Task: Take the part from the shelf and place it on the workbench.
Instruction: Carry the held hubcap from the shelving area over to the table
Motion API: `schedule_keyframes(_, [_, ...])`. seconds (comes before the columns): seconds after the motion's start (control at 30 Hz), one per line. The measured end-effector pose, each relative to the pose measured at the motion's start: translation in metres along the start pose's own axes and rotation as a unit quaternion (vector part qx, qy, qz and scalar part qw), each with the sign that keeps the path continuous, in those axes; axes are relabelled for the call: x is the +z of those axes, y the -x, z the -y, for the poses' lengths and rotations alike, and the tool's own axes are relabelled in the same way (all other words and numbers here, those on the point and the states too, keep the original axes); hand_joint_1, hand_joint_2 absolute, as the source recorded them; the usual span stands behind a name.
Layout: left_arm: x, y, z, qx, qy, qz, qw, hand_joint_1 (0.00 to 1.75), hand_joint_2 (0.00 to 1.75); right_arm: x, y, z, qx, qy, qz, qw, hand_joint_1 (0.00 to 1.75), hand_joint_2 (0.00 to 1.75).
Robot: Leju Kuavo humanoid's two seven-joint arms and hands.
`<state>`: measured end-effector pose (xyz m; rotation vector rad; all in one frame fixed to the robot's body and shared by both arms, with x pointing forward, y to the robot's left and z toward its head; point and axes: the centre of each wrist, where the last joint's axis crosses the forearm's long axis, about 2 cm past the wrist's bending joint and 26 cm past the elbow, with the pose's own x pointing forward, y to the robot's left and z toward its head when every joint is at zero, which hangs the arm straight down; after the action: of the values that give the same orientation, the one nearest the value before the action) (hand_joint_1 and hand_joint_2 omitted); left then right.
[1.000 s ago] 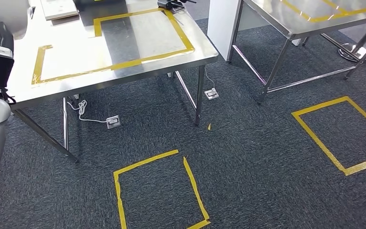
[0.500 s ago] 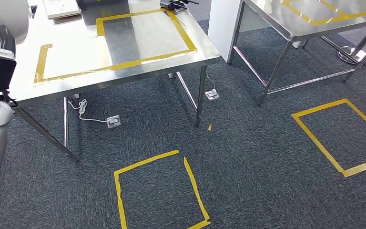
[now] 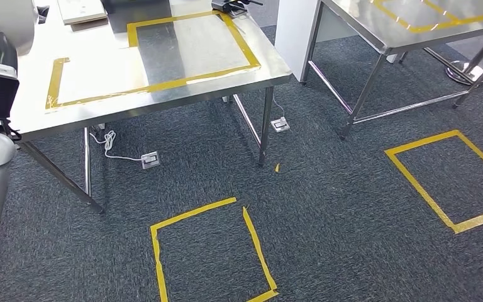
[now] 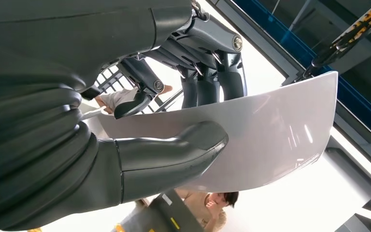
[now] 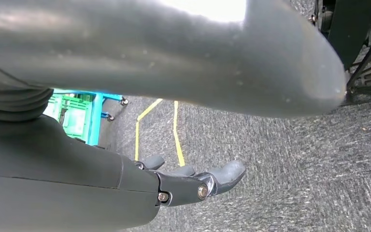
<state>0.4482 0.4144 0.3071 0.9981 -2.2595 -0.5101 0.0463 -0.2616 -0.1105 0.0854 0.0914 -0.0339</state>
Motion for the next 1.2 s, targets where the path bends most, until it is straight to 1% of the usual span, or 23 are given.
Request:
schedule_keyframes(0.1, [-0.0009,-0.0003,-0.0016,0.001,-0.004,0.003,1.0,1.75,1.75,-0.0001,0.0005,0.0004,0.0,0.001,-0.001,1.0,0.0,0.0])
schedule_keyframes(0.3, [0.0046,0.0003,0.0018,0.003,0.001,0.0,1.0,1.75,1.75,-0.0002,0.0011,0.0011,-0.001,0.002,-0.001,1.0,0.0,0.0])
schedule_keyframes(0.6, [0.003,-0.0009,0.0004,0.004,-0.003,0.004,1.0,1.75,1.75,-0.0001,0.0005,0.0006,-0.001,0.0,-0.002,1.0,0.0,0.0])
schedule_keyframes(0.8, [0.0074,0.0005,0.0021,0.004,0.001,0.0,1.0,1.75,1.75,-0.0003,0.0017,0.0007,-0.002,-0.001,-0.003,1.0,0.0,0.0])
schedule_keyframes(1.2, [0.0031,-0.0003,-0.0003,0.004,-0.003,0.004,1.0,1.75,1.75,-0.0002,0.0009,0.0012,-0.001,0.0,-0.003,1.0,0.0,0.0])
